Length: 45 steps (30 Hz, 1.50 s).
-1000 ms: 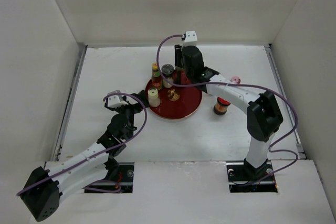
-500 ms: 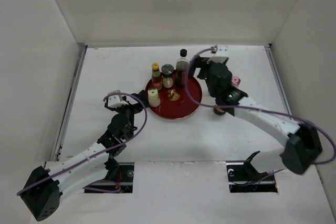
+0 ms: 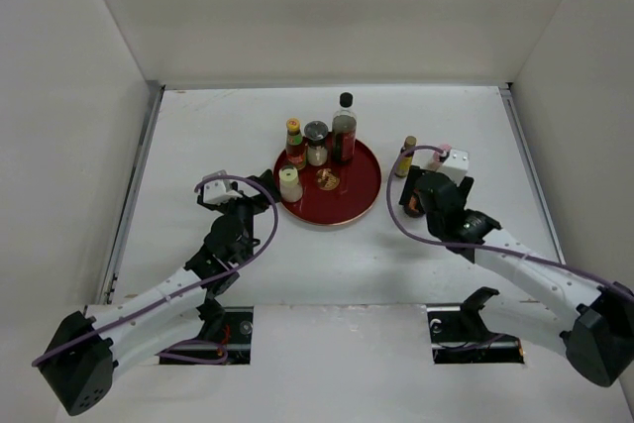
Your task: Organize the condiment bottles
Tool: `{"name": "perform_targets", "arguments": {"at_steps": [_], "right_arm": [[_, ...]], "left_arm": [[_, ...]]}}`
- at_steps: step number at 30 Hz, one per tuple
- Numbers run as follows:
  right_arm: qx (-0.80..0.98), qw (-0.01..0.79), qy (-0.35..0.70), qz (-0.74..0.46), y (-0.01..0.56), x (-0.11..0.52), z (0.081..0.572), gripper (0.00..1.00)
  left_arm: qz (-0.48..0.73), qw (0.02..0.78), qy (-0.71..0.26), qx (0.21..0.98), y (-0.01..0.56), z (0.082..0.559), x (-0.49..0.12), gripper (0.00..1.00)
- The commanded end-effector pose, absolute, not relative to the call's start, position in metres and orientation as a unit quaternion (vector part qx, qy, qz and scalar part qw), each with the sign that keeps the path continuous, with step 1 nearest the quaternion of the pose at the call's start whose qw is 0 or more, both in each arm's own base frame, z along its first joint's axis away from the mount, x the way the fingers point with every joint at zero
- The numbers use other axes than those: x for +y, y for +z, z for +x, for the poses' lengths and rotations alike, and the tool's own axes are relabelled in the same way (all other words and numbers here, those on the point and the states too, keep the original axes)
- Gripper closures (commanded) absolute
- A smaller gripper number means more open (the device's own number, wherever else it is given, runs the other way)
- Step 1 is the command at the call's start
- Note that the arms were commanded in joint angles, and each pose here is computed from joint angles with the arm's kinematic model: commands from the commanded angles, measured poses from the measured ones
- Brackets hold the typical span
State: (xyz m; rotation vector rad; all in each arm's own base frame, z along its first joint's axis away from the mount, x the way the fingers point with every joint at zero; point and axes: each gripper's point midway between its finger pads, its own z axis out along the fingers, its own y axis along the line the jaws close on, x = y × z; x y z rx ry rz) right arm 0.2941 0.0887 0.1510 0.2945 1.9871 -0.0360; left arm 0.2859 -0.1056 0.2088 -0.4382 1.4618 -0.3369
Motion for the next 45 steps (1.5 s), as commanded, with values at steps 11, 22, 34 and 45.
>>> {"name": "perform_targets", "arguments": {"at_steps": [11, 22, 34, 45], "right_arm": [[0.828, 0.541, -0.017, 0.147, 0.131, 0.099, 0.341, 0.37], [0.77, 0.626, 0.107, 0.057, 0.24, 0.2, 0.323, 0.49], [0.754, 0.63, 0.186, -0.018, 0.227, 0.345, 0.391, 0.48], [0.765, 0.624, 0.154, -0.03, 0.201, 0.359, 0.397, 0.08]], "left_arm": [[-0.208, 0.715, -0.167, 0.646, 0.214, 0.286, -0.107, 0.0], [-0.212, 0.718, -0.17, 0.641, 0.214, 0.286, -0.106, 0.0], [-0.214, 0.719, -0.172, 0.639, 0.212, 0.286, -0.105, 0.0], [-0.21, 0.717, -0.173, 0.641, 0.212, 0.286, -0.108, 0.0]]}}
